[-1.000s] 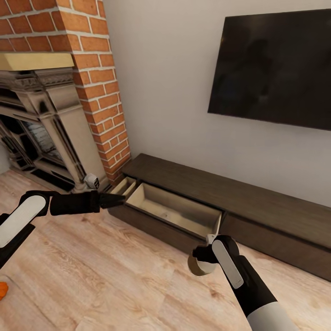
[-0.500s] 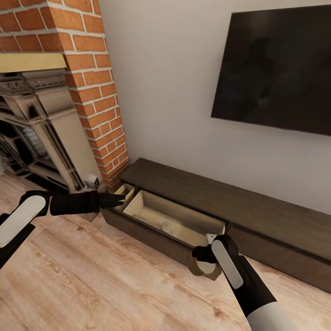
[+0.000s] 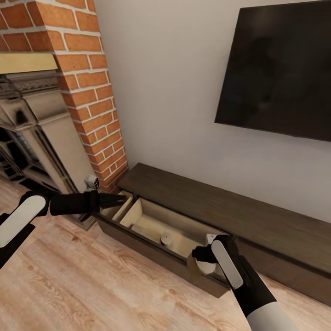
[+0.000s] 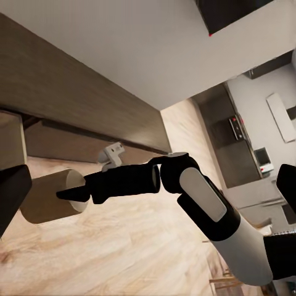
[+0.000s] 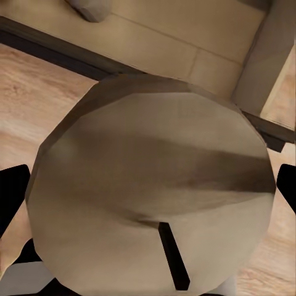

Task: Place each of the two pumpkins and all three candles from the living room inside a cabinet in the living room (use any cabinet), then make sure every cabinet is closed, and position the cauldron so it is next to a table in the living room.

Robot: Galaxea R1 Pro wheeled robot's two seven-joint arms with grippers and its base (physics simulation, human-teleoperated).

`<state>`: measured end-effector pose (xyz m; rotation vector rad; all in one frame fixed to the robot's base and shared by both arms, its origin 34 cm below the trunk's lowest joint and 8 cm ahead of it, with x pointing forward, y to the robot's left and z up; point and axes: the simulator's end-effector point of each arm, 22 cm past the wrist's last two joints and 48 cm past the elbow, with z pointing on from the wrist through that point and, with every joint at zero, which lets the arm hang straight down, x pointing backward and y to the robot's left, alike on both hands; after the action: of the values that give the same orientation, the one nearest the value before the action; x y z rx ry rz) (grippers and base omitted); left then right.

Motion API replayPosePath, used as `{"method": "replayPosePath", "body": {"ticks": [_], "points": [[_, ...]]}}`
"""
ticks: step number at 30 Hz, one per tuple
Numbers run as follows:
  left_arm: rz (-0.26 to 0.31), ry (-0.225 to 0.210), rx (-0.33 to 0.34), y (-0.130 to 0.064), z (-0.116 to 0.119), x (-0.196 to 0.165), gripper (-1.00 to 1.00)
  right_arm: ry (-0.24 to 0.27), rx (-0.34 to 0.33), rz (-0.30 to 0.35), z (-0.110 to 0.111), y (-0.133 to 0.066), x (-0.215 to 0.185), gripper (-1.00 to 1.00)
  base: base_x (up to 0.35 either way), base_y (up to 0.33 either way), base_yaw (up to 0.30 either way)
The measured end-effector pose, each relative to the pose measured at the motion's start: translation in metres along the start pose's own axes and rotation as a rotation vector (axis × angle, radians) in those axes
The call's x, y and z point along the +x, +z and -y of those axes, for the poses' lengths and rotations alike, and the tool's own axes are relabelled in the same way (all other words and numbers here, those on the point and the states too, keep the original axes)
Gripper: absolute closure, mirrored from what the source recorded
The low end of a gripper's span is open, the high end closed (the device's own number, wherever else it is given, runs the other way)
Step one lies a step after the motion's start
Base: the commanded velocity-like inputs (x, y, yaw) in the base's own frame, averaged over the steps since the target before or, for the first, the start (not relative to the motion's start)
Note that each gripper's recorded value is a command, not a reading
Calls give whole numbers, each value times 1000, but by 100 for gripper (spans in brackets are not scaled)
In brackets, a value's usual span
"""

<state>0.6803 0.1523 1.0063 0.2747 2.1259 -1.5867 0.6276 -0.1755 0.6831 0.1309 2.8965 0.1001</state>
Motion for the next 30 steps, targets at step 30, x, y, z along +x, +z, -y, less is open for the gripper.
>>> {"method": "replayPosePath", "body": {"ticks": [30], "points": [[0, 0, 2, 0, 0, 0, -100, -1, -1, 0, -1, 0, 0, 100, 162, -60, 0]]}}
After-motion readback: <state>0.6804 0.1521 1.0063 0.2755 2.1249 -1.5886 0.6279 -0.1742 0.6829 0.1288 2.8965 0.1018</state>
